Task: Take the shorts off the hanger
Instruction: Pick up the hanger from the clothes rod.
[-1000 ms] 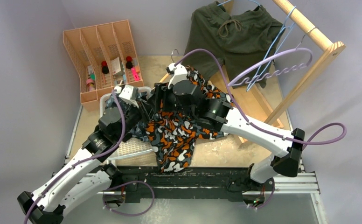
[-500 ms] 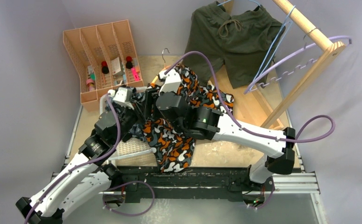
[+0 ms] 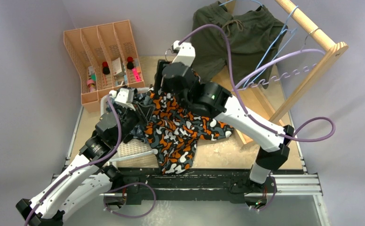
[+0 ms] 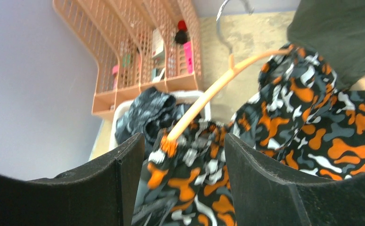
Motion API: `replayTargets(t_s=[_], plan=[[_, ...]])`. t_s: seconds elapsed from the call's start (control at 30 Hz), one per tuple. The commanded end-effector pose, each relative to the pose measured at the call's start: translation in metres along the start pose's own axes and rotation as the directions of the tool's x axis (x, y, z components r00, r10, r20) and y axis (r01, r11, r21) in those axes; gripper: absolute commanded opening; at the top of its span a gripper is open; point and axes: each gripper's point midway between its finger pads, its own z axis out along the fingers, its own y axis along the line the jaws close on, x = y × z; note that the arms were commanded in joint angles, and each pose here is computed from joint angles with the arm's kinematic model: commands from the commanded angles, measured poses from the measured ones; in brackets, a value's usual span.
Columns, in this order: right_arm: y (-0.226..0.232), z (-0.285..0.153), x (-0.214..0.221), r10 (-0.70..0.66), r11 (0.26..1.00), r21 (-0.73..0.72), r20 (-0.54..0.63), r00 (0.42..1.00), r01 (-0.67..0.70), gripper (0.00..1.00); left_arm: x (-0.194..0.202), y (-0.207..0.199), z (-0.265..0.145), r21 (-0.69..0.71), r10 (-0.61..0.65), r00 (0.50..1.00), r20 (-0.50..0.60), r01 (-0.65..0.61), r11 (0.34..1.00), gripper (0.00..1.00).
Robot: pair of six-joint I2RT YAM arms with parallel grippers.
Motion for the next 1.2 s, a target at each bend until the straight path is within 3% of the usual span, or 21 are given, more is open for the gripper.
replayTargets(t_s=[0.0,0.5,0.83,0.93,1.17], plan=[[-0.006,0.01,-0.03,0.02,1.0,0.01,0.04,0.999,-0.021,0.65,-0.058,-0.03,-0.007,0.111,-0.043,0.984,0.171,0.024,0.994,0.0],[-0.038,0.06,-0.008,0.051,0.982,0.179,0.023,0.998,-0.054,0.6,-0.078,-0.046,-0.015,0.173,-0.03,0.98,0.194,-0.004,0.985,0.0],[-0.053,0.084,-0.015,0.146,0.974,0.169,0.038,0.989,-0.15,0.58,-0.078,-0.052,-0.012,0.195,-0.007,0.984,0.175,-0.028,0.98,0.0],[-0.05,0.088,-0.023,0.142,0.977,0.149,0.058,0.988,-0.15,0.54,-0.077,-0.054,-0.011,0.201,-0.006,0.986,0.168,-0.028,0.979,0.0],[-0.043,0.082,-0.021,0.176,0.981,0.075,0.059,0.983,-0.18,0.31,-0.076,-0.052,-0.005,0.194,0.0,0.985,0.171,-0.034,0.98,0.0]])
